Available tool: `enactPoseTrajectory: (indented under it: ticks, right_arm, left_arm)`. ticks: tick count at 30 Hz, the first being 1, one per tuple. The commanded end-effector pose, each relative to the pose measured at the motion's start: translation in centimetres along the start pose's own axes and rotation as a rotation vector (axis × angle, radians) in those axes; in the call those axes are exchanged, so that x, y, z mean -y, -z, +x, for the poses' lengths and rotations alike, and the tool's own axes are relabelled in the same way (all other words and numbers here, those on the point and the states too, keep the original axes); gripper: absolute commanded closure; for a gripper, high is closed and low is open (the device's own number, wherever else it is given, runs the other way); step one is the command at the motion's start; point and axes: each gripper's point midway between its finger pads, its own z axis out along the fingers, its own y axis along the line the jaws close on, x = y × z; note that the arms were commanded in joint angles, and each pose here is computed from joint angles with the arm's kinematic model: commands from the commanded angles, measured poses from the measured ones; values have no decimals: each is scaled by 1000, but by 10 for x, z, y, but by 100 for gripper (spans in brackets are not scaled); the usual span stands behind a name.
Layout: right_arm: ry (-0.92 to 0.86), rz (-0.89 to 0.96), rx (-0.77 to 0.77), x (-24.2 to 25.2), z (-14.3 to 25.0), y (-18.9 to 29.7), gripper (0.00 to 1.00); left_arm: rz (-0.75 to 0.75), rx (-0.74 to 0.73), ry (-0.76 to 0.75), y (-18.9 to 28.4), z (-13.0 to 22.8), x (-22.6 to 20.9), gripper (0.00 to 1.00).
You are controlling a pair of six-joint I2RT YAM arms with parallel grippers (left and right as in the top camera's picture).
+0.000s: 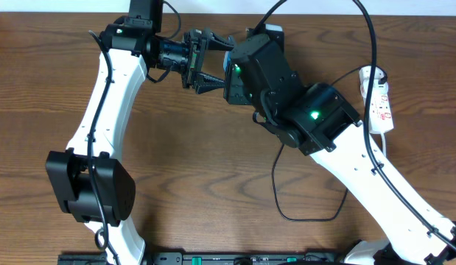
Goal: Plug charger to phone and switch on socket
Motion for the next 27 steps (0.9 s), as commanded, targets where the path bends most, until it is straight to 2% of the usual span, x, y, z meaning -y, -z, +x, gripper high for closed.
enactPoseTrajectory:
  ticks: [1,7,10,27]
  right_arm:
    - [-8,18,10,-3,-1,-9,43]
    - [-10,12,18,-5,-3,-11,55]
    - [-7,19,10,-5,-1,-15,57]
    - [-7,29,12,-4,-1,-21,85]
  left_arm:
    - [26,-12,-40,6,15,12,30]
    - [26,-12,-40,6,15,12,30]
    - [26,-12,-39,6,15,12,30]
    - [28,-17,-39,6,16,12,30]
